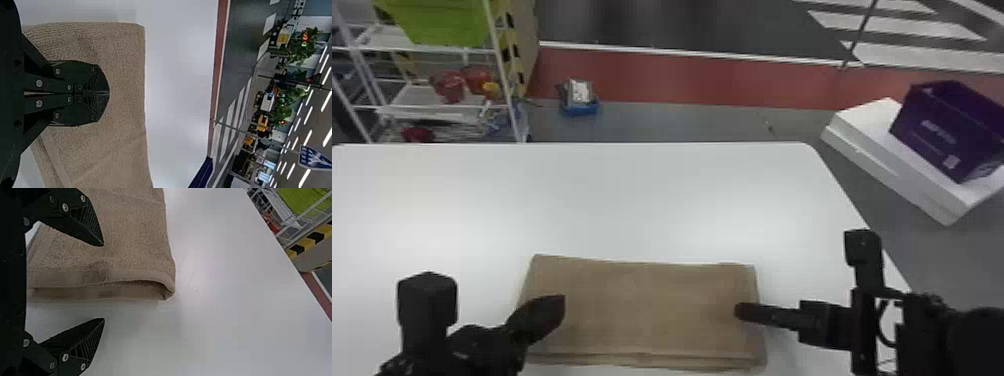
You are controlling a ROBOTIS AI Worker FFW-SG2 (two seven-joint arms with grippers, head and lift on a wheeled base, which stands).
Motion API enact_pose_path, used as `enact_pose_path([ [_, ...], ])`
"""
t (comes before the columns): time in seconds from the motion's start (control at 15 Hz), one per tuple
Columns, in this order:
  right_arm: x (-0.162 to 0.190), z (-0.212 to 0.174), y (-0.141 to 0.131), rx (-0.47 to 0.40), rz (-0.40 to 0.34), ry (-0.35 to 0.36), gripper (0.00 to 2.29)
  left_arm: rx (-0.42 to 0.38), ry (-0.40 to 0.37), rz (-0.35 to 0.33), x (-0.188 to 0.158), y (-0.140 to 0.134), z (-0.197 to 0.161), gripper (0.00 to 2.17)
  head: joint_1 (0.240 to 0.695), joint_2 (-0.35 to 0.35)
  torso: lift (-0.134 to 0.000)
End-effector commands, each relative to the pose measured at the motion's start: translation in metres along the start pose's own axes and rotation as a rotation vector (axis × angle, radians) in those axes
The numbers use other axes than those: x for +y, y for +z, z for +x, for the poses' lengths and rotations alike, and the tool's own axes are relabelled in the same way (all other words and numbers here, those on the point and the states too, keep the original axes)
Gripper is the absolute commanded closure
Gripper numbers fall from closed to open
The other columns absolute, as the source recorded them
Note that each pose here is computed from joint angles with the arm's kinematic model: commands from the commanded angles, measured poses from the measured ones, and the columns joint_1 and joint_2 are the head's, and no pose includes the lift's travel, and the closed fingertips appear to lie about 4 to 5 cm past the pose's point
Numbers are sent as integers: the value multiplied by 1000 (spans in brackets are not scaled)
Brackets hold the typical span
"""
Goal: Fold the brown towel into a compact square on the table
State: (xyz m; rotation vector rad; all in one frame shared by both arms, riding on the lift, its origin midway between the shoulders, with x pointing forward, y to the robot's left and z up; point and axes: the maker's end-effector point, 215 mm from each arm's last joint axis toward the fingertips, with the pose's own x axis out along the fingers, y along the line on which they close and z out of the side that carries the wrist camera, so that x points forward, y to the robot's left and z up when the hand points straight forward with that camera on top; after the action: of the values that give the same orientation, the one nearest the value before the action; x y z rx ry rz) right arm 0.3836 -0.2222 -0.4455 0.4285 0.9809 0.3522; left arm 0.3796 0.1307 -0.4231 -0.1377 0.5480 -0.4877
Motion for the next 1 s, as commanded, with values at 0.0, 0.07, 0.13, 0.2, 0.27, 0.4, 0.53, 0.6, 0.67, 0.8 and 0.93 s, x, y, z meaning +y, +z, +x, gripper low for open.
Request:
enact_pose_path([
  [0.0, 7, 7, 8, 0, -39, -18, 238, -2, 2, 0, 2, 1, -1, 1369, 695, -140, -123],
  [0.07, 10, 11, 10, 6, -52, -20, 238, -1, 4, -5, 4, 0, -1, 1369, 695, -133, -123],
  [0.13, 12, 15, 8, 15, -59, -20, 248, -2, 5, -4, 5, 1, -2, 1369, 695, -128, -123],
  [0.2, 17, 19, 5, 30, -61, -11, 289, -1, 7, -2, 6, 1, -1, 1369, 695, -121, -123],
  [0.27, 21, 21, 0, 50, -62, -4, 350, 3, 11, 0, 8, 0, -1, 1369, 695, -113, -123],
  [0.4, 23, 23, 0, 58, -65, 2, 407, 12, 10, -4, 8, -2, -1, 1369, 695, -91, -123],
  [0.53, 26, 27, 5, 62, -55, 30, 660, 26, 18, 0, 11, -5, -1, 1379, 695, -81, -123],
  [0.6, 28, 29, 5, 67, -39, 58, 802, 27, 17, 1, 11, -5, -1, 1382, 695, -77, -123],
  [0.67, 31, 31, 7, 71, -22, 87, 981, 32, 19, 3, 13, -6, -2, 1382, 695, -69, -123],
  [0.8, 34, 35, 6, 82, -1, 118, 1156, 42, 17, 3, 13, -9, -2, 1382, 695, -61, -123],
  [0.93, 39, 31, 7, 75, 11, 152, 1183, 60, 21, 6, 14, -14, -4, 1484, 695, -51, -123],
])
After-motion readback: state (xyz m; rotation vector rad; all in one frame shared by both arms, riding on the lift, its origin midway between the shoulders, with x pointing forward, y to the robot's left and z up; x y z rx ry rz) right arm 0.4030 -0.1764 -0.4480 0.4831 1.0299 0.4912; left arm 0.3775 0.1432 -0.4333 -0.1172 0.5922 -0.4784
